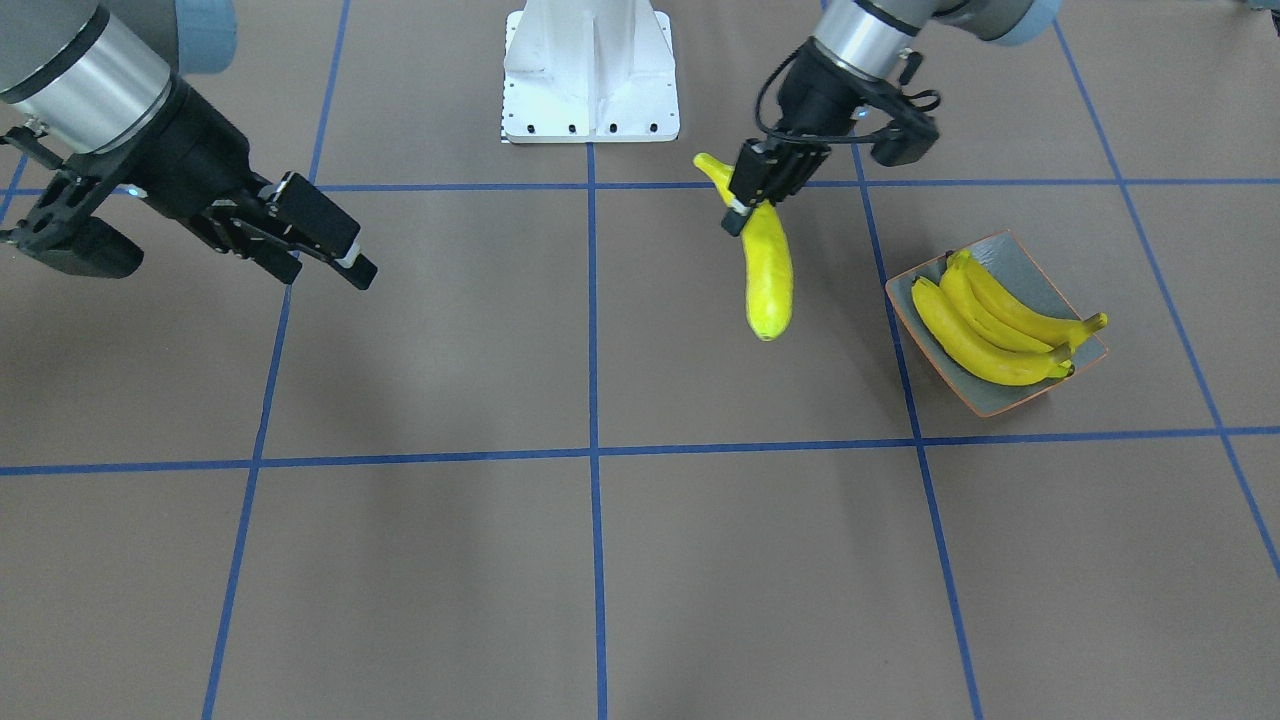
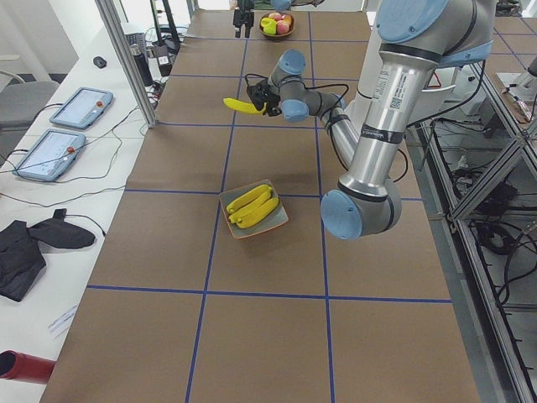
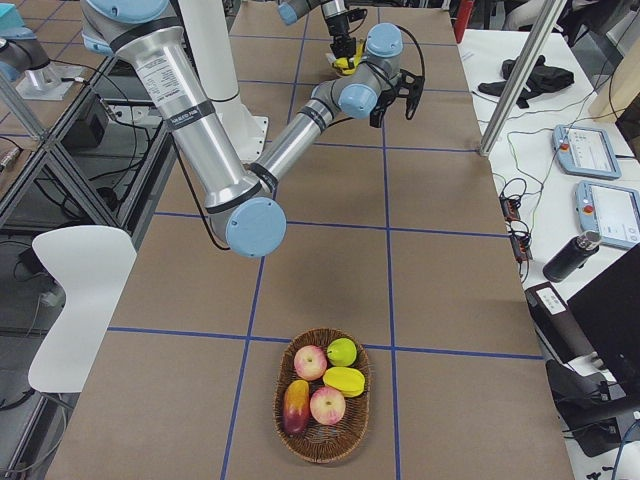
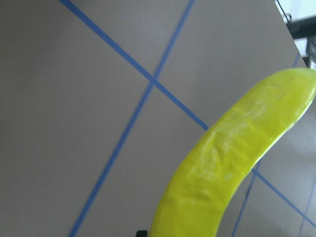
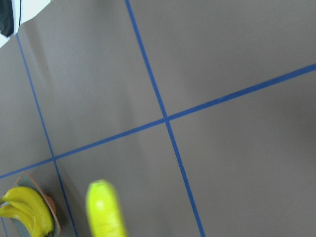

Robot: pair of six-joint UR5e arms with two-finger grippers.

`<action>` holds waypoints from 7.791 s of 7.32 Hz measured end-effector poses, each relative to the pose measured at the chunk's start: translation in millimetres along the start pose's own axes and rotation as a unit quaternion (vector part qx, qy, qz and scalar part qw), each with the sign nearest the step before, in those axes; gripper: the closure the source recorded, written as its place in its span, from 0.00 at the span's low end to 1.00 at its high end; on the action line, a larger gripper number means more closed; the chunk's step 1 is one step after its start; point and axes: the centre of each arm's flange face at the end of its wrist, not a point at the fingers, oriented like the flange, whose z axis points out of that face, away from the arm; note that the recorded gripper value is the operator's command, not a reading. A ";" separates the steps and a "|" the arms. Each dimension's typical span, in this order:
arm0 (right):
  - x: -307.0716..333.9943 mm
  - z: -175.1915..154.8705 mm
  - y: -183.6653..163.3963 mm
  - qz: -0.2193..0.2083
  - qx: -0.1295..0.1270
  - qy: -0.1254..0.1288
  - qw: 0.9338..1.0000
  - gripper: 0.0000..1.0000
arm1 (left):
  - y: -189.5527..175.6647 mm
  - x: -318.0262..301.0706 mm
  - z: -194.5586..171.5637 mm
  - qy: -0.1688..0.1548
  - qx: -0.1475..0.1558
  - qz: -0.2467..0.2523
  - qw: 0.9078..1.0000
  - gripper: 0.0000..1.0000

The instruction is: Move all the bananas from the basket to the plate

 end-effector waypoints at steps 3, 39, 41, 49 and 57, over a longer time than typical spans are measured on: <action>43.0 -6.5 -46.1 -0.051 0.034 0.032 0.998 0.00 | -79.4 -92.0 -49.9 -0.061 0.085 -0.090 0.990 1.00; 194.4 -53.0 -145.1 -0.177 0.025 0.157 0.971 0.00 | -276.7 -139.3 -92.7 -0.284 -0.010 0.492 0.823 0.00; 275.3 -90.7 -168.6 -0.199 -0.012 0.198 0.960 0.00 | -335.9 -140.4 -135.3 -0.287 -0.033 0.464 0.838 0.00; 511.0 -141.9 -142.8 -0.154 -0.054 0.232 0.959 0.00 | -476.5 -290.4 -175.1 -0.232 -0.068 0.442 0.864 0.00; 533.5 -169.7 -127.4 -0.149 -0.036 0.217 0.964 0.00 | -484.2 -301.0 -163.2 -0.225 -0.046 0.411 0.882 0.00</action>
